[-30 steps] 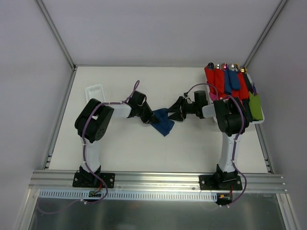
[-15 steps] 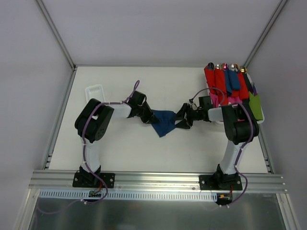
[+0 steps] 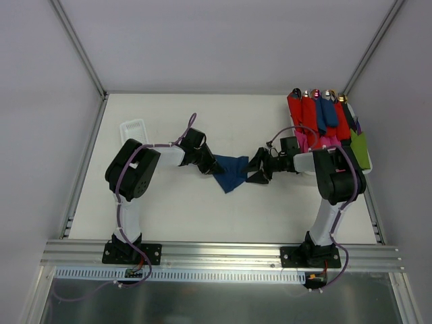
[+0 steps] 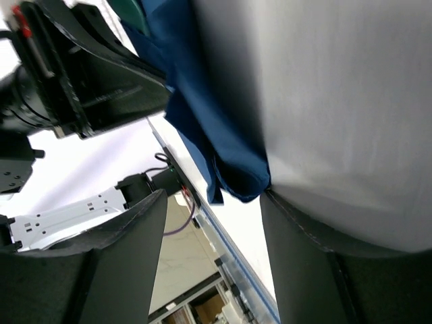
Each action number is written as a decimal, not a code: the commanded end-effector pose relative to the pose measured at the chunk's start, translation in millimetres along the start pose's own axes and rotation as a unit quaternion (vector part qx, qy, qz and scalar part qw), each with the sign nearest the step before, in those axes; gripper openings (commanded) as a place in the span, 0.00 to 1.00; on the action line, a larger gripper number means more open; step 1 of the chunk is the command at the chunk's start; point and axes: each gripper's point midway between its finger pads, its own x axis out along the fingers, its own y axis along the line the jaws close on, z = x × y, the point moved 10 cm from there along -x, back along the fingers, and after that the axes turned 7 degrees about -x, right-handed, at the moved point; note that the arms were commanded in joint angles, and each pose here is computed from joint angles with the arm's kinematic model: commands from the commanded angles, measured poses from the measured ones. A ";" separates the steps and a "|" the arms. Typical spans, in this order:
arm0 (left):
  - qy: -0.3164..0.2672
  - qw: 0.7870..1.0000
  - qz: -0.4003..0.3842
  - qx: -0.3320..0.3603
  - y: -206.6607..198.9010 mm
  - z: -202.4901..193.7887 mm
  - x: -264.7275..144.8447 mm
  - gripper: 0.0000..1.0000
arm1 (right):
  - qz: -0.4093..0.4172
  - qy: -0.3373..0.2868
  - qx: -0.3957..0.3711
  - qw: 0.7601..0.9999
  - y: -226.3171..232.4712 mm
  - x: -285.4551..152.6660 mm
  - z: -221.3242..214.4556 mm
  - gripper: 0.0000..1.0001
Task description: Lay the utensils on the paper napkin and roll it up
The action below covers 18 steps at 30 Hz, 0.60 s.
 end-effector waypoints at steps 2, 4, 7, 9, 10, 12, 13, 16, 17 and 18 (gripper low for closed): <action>-0.012 0.996 0.082 -0.019 33.9 2.8 6.6 0.06 | -0.042 -0.070 0.015 0.997 -29.5 13.7 14.8 0.62; -0.012 0.996 0.082 -0.019 34.3 2.8 7.0 0.06 | -0.020 -0.082 0.018 0.996 -29.0 17.0 18.6 0.61; -0.012 0.996 0.083 -0.020 35.0 3.0 6.5 0.06 | 0.007 -0.099 0.011 0.995 -25.1 17.6 24.2 0.60; -0.013 0.996 0.084 -0.020 35.7 3.6 6.6 0.06 | 0.019 -0.105 0.011 0.994 -23.3 17.5 27.6 0.60; -0.012 0.996 0.083 -0.019 35.2 3.4 6.2 0.06 | 0.027 -0.113 0.007 0.993 -21.8 17.3 31.5 0.60; -0.012 0.996 0.084 -0.020 36.1 4.0 6.7 0.06 | 0.031 -0.121 -0.003 0.992 -18.0 17.0 39.6 0.60; -0.011 0.996 0.084 -0.021 36.5 3.9 7.0 0.07 | 0.033 -0.121 -0.008 0.992 -17.1 17.5 42.3 0.60; -0.010 0.996 0.085 -0.022 37.6 4.0 6.8 0.06 | 0.040 -0.121 -0.013 0.992 -14.0 19.7 51.2 0.60; -0.010 0.996 0.085 -0.023 38.3 4.3 6.6 0.06 | 0.042 -0.120 -0.013 0.992 -12.9 20.1 53.3 0.61; -0.011 0.996 0.085 -0.023 37.6 4.1 5.9 0.06 | 0.044 -0.116 -0.010 0.992 -14.8 21.8 54.2 0.60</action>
